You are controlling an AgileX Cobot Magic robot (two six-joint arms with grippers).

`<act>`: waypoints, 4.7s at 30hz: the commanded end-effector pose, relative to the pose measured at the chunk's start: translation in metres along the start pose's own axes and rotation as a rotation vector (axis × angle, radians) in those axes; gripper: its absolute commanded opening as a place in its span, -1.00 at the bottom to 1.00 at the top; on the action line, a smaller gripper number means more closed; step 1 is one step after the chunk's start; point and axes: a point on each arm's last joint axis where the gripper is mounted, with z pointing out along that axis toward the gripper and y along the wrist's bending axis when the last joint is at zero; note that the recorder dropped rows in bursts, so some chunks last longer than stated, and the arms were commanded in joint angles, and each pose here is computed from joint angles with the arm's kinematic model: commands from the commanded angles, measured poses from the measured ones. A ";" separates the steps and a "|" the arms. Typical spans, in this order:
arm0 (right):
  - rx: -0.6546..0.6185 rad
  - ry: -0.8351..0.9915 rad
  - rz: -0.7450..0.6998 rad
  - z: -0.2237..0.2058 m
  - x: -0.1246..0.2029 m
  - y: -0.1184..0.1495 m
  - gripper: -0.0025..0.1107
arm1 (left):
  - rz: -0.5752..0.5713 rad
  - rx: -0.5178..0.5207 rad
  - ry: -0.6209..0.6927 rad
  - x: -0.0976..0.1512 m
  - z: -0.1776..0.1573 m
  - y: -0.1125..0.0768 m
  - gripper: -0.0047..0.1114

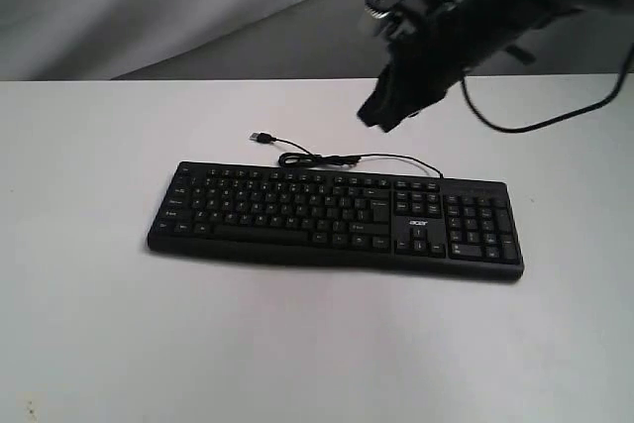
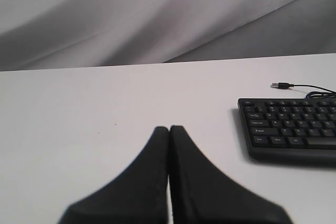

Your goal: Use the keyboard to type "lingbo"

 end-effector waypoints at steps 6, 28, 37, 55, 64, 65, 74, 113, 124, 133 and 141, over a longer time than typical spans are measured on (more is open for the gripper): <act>-0.102 0.082 -0.227 0.093 -0.027 0.074 -0.96 | -0.006 0.001 -0.006 0.001 0.000 0.000 -0.91; -0.012 0.086 -0.132 0.117 0.000 0.036 -0.96 | -0.006 0.001 -0.006 0.001 0.000 0.000 -0.91; -0.062 0.110 -0.130 0.118 0.002 0.042 -0.96 | -0.006 0.001 -0.006 0.001 0.000 0.000 -0.91; -0.082 0.153 -0.140 0.125 0.010 0.042 -0.96 | -0.006 0.001 -0.006 0.001 0.000 0.000 -0.91; -0.083 0.157 -0.147 0.124 0.009 0.042 -0.96 | -0.006 0.001 -0.006 0.001 0.000 0.000 -0.91; -0.084 0.159 -0.146 0.125 0.010 0.042 -0.96 | -0.006 0.001 -0.006 0.001 0.000 0.000 -0.91; -0.064 0.137 -0.159 0.118 0.003 0.042 -0.96 | -0.006 0.001 -0.006 0.001 0.000 0.000 -0.91; 0.003 0.027 -0.135 0.128 -0.008 0.043 -0.96 | -0.006 0.001 -0.006 0.001 0.000 0.000 -0.91; -0.012 0.045 -0.133 0.133 -0.004 0.044 -0.96 | -0.006 0.001 -0.006 0.001 0.000 0.000 -0.91; -0.007 0.048 -0.139 0.134 -0.004 0.043 -0.96 | -0.006 0.001 -0.006 0.001 0.000 0.000 -0.91; 0.005 0.049 -0.148 0.134 -0.004 0.042 -0.96 | -0.006 0.001 -0.006 0.001 0.000 0.000 -0.91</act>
